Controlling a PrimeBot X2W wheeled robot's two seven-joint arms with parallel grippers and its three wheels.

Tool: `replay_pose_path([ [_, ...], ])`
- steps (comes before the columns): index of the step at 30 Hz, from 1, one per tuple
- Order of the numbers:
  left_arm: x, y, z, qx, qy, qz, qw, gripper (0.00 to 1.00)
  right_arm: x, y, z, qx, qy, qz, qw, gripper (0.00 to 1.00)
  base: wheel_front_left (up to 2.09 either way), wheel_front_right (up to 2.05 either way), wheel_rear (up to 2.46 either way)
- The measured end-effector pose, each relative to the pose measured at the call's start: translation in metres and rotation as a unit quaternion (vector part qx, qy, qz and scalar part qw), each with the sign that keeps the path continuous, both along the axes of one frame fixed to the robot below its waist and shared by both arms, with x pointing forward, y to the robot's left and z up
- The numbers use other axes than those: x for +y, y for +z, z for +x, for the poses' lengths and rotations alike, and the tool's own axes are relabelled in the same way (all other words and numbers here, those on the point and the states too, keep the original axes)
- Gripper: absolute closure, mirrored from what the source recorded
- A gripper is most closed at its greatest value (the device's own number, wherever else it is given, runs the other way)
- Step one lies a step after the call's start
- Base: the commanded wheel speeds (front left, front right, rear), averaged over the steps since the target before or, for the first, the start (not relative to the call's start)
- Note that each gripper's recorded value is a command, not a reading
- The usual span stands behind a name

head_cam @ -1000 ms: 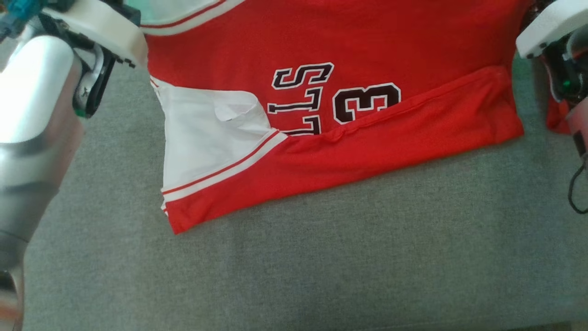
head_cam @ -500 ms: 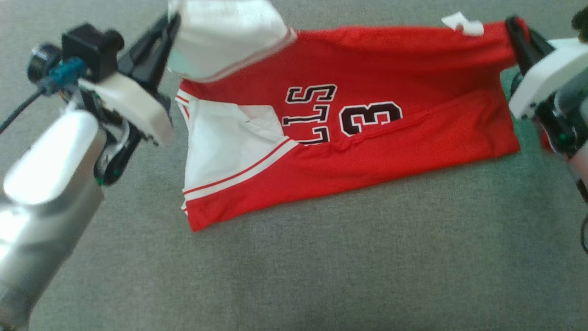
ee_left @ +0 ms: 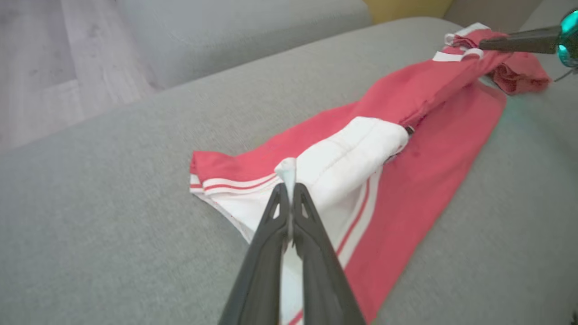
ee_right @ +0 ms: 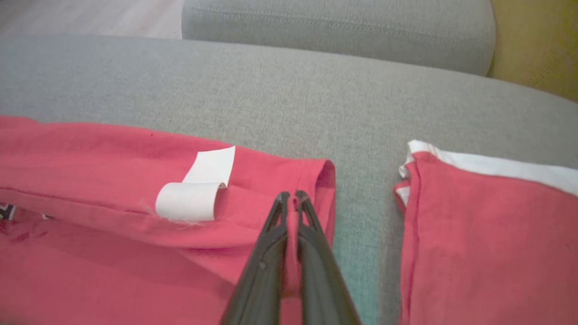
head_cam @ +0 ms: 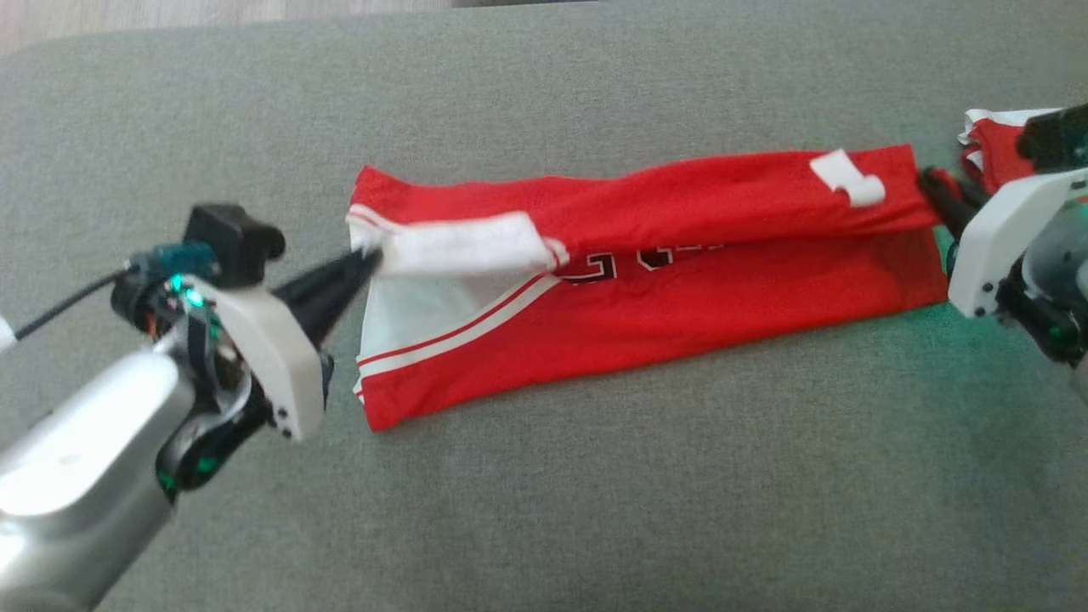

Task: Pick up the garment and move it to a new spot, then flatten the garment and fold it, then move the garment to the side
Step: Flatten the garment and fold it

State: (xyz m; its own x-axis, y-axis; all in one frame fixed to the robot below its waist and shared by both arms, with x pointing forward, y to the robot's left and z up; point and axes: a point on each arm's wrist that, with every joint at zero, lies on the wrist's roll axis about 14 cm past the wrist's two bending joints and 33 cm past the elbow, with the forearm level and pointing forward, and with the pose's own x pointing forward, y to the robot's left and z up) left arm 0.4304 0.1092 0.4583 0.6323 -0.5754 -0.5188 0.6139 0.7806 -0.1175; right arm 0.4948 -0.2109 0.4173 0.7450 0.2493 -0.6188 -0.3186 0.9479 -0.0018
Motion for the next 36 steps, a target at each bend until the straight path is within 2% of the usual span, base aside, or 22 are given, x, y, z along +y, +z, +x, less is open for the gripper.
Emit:
replay_pose_path([
  [15,-0.012,-0.023,-0.037,0.084,-0.043,0.018,0.995,1.0,-0.014,-0.02,-0.033,0.088,0.017,-0.03,0.996,1.0,0.0,0.0,0.0],
  [21,-0.012,-0.029,-0.044,0.113,-0.044,0.016,0.992,1.0,-0.019,-0.019,-0.038,0.093,0.014,-0.03,0.995,1.0,0.0,0.0,0.0],
  [22,-0.012,-0.031,-0.045,0.116,-0.042,0.017,0.992,1.0,-0.019,-0.02,-0.038,0.095,0.013,-0.029,0.995,0.54,0.0,0.0,0.0],
  [23,-0.012,-0.033,-0.047,0.12,-0.042,0.018,0.992,1.0,-0.019,-0.02,-0.039,0.095,0.013,-0.028,0.995,0.0,0.0,0.0,0.0],
  [24,-0.012,-0.034,-0.048,0.121,-0.042,0.018,0.992,1.0,-0.019,-0.021,-0.039,0.098,0.01,-0.027,0.995,0.0,0.0,0.0,0.0],
  [26,-0.013,-0.034,-0.046,0.116,-0.037,0.014,0.992,0.0,-0.019,-0.023,-0.042,0.107,0.008,-0.024,0.994,0.0,0.0,0.0,0.0],
  [31,-0.019,-0.029,-0.036,0.083,-0.015,-0.009,0.996,0.0,-0.024,-0.014,-0.037,0.084,-0.009,-0.008,0.996,0.0,0.0,0.0,0.0],
  [34,-0.018,-0.011,-0.016,0.022,0.025,-0.037,0.999,0.0,-0.028,0.001,-0.029,0.049,-0.027,0.011,0.998,0.0,0.0,0.0,0.0],
  [36,-0.014,0.01,0.003,-0.032,0.065,-0.066,0.995,0.0,-0.03,0.015,-0.022,0.013,-0.036,0.024,0.999,0.0,0.0,0.0,0.0],
])
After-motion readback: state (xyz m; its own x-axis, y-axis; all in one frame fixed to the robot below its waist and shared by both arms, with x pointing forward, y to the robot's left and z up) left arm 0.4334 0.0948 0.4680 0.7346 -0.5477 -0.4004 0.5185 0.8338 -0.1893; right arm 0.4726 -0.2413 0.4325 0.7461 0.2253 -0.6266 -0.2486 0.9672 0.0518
